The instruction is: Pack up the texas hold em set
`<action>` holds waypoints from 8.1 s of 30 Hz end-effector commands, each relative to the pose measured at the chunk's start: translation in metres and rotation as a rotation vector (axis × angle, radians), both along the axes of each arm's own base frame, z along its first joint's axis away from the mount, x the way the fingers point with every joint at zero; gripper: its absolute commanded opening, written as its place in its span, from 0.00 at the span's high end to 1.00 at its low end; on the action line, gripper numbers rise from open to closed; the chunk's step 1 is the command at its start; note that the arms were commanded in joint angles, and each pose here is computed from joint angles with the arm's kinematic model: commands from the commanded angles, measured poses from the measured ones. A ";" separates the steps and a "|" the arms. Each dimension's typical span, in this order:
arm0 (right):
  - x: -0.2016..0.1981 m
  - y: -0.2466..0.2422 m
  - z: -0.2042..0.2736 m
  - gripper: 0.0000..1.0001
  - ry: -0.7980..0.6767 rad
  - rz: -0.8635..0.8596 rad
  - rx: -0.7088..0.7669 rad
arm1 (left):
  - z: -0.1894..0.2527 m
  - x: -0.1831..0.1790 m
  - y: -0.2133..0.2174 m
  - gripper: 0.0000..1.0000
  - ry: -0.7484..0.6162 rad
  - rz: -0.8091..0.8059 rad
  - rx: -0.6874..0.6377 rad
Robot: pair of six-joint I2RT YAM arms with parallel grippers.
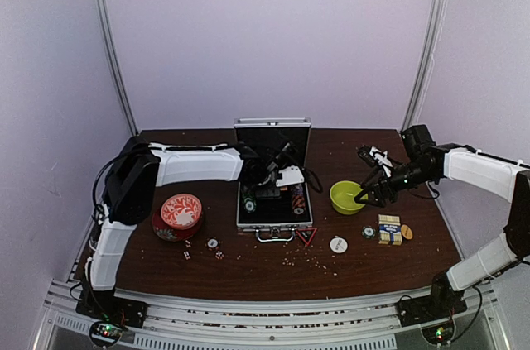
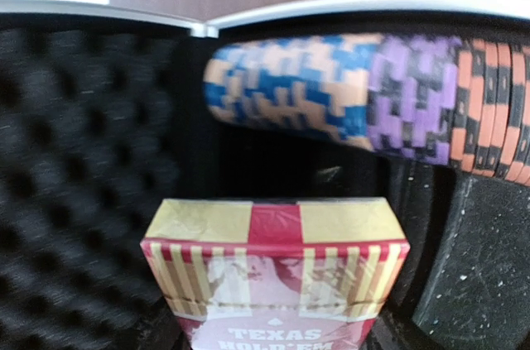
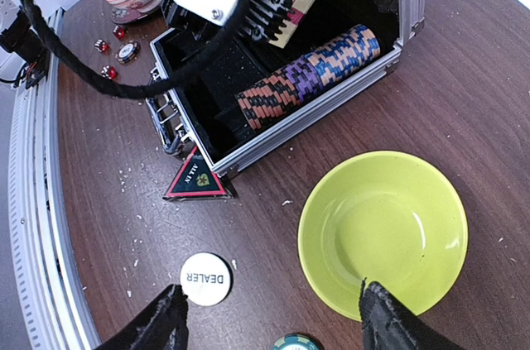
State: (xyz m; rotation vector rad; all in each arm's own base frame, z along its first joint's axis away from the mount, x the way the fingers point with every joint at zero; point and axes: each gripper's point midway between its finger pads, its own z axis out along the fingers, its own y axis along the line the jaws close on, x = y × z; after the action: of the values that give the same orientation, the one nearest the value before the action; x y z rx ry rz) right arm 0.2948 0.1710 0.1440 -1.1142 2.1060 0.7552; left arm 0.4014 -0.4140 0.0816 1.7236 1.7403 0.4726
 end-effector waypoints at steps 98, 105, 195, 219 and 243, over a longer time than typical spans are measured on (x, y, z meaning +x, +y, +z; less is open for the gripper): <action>0.003 -0.005 -0.020 0.28 0.043 -0.014 -0.045 | -0.048 0.040 0.009 0.96 0.116 0.191 -0.180; 0.003 -0.005 -0.020 0.28 0.042 -0.015 -0.049 | -0.029 0.066 0.010 0.94 0.012 0.294 -0.230; 0.000 -0.006 -0.029 0.25 0.068 0.005 -0.076 | -0.006 0.009 0.011 0.47 0.000 0.214 -0.245; -0.001 -0.006 -0.031 0.24 0.074 0.004 -0.080 | 0.024 0.000 0.005 0.52 -0.023 0.195 -0.325; 0.010 -0.010 -0.033 0.24 0.070 -0.057 -0.095 | 0.069 0.044 0.021 0.51 -0.134 0.299 -0.431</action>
State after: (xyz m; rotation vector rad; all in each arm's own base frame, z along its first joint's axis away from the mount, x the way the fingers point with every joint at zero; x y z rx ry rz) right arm 0.2993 0.1609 0.1110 -1.1046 2.2375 0.6985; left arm 0.4123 -0.4008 0.1176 1.2697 1.8741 0.3073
